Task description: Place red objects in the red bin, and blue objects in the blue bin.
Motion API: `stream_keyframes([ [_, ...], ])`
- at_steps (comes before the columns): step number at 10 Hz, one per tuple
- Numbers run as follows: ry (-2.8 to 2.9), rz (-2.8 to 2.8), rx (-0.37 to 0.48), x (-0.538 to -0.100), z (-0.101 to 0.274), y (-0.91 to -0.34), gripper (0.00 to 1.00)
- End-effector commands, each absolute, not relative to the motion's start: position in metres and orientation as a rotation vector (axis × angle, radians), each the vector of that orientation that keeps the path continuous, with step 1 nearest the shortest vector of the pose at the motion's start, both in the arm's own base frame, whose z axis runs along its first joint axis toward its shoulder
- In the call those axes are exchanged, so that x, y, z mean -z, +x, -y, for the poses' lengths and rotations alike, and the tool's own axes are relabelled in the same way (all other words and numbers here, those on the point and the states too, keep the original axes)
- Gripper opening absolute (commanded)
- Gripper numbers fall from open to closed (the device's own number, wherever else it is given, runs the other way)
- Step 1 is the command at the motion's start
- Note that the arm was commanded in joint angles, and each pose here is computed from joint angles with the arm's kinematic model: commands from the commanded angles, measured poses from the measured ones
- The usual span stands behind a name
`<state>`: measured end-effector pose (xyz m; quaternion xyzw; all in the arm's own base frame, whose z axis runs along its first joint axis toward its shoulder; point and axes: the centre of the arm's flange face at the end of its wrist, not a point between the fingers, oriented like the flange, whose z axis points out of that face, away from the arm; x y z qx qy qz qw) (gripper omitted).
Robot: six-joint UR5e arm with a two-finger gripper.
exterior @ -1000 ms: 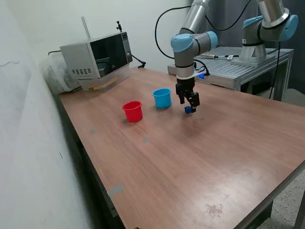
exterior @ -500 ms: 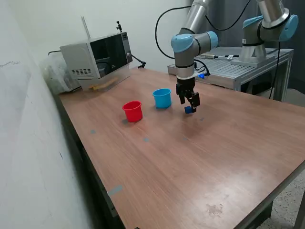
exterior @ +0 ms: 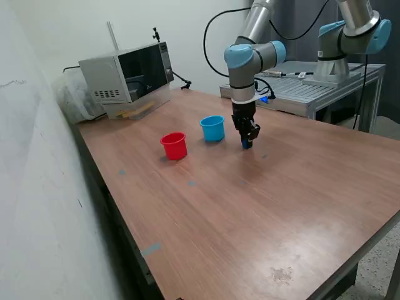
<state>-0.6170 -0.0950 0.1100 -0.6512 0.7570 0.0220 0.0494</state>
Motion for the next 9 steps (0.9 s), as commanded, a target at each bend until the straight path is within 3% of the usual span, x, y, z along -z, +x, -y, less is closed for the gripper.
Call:
stream_keyframes([
  [1,-1.997,-2.293,-0.065,-0.11,0.095,-0.616,0.0],
  [4,-2.006,-2.288,-0.068,-0.115,0.096,-0.614,0.0],
  [9,-2.052,-2.336,-0.282,-0.225,0.086,-0.595,0.0],
])
